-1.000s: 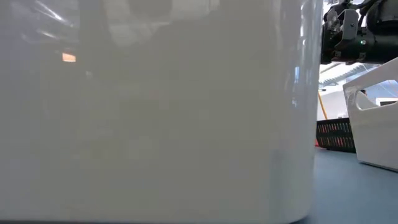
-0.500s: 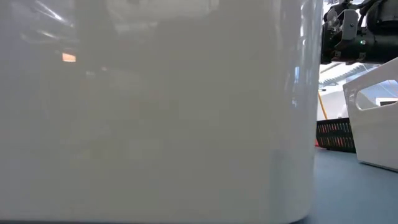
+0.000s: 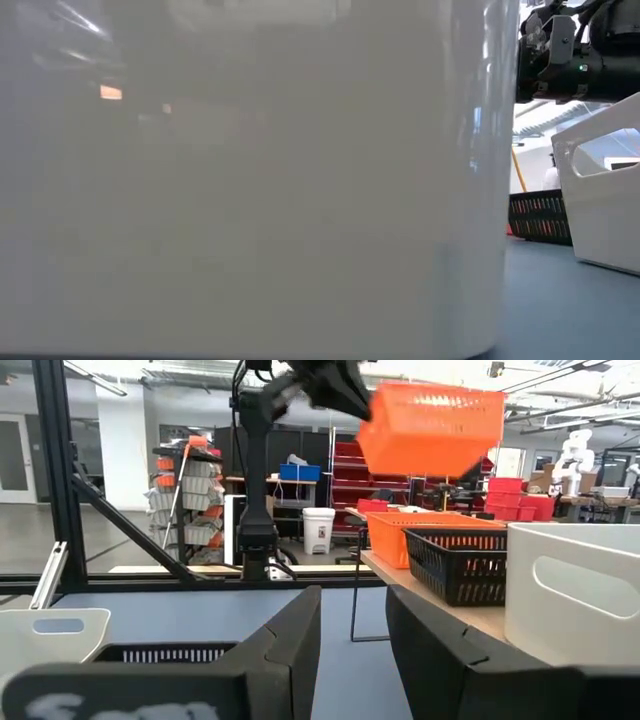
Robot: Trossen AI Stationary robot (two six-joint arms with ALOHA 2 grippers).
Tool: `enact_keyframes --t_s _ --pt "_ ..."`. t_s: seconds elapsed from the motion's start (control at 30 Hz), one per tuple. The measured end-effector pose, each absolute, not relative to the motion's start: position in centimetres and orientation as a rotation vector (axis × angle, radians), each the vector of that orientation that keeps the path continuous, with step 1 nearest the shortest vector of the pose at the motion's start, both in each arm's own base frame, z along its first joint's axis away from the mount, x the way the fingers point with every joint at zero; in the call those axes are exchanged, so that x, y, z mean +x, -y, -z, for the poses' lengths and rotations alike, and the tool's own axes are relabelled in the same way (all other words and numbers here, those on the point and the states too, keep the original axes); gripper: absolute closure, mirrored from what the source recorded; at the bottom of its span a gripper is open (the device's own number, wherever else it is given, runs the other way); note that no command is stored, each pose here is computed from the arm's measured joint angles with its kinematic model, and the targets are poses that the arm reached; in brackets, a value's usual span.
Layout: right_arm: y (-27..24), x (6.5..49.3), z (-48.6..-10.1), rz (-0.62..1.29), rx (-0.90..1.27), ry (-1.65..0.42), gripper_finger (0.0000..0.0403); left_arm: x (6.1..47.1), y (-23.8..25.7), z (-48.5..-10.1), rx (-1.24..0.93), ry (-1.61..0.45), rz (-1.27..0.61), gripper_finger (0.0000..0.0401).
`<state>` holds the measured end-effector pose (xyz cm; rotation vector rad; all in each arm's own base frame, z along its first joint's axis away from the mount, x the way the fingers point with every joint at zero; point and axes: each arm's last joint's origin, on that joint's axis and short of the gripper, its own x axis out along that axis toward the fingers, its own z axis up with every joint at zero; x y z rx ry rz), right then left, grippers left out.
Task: Stack baskets on shelf by color
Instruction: Stack the left orange bin on top of the other orange bin on the shelf
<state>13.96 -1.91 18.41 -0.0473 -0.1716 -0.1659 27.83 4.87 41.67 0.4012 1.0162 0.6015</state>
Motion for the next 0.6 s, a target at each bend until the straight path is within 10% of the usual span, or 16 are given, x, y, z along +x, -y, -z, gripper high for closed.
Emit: enact_keyframes --t_s 0.6 --pt "2.0 13.9 -18.4 0.194 -0.045 0.170 0.0294 28.0 -8.6 -37.1 0.286 -1.134 -0.649 0.0376"
